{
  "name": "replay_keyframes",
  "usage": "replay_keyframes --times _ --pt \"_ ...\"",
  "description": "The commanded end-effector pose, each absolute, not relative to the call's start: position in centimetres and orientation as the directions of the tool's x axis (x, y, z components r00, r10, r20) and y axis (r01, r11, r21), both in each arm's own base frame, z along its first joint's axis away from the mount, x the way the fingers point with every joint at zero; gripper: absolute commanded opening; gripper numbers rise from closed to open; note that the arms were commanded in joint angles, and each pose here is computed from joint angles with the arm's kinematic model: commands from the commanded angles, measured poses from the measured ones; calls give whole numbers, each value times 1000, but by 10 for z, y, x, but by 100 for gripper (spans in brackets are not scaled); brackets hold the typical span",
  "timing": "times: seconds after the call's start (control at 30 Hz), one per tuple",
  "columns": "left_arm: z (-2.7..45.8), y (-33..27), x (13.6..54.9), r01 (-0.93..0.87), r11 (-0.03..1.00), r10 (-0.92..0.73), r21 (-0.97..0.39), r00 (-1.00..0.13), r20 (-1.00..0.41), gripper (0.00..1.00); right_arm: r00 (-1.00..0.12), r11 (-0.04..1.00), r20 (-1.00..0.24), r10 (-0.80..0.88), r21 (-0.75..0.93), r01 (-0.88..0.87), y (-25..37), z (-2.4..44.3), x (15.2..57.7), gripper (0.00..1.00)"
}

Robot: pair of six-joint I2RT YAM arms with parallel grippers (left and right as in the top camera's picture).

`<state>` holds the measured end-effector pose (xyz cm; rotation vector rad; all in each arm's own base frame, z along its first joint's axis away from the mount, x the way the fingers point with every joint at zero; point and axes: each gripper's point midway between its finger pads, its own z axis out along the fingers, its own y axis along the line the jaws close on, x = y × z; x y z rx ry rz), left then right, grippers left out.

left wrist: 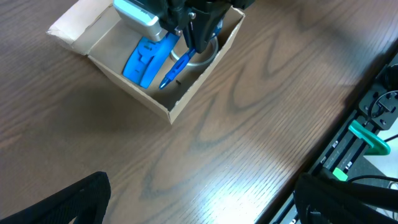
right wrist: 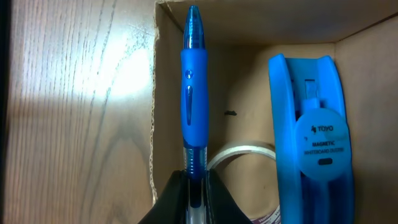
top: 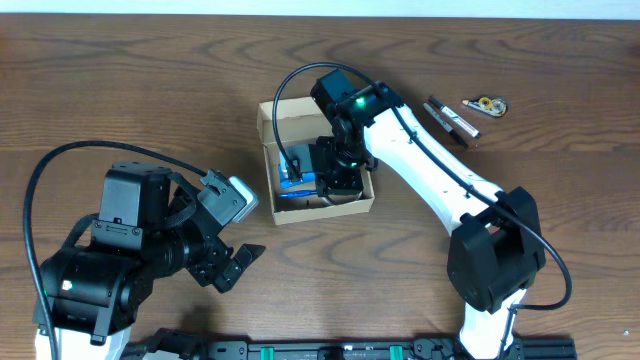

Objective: Pack container
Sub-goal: 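Carry the blue pen over the box and lower it inside, then release the pen and move the right gripper to the Sharpie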

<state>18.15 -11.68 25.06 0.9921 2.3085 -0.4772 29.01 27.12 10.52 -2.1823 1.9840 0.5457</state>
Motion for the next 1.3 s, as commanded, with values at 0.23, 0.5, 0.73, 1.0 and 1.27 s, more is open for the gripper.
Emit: replay_keyframes --times 0.23,0.5,0.73,1.0,1.27 --pt "261 -118 182 757 648 540 -79 -530 -654 95 58 -108 -335 -941 135 -985 270 84 289 2" --pt "261 -118 182 757 648 540 -79 -530 -654 95 58 -108 -335 -941 135 -985 271 83 289 14" --pt "261 -118 182 757 648 540 -79 -530 -654 95 57 -108 -335 -941 135 -985 271 83 289 31" --pt "261 -118 182 757 648 540 -79 -530 -654 95 44 -86 -328 -944 113 -990 271 87 296 31" --pt "261 -118 182 757 648 540 -79 -530 -654 95 -299 322 -356 -885 -4 -947 258 147 368 32"
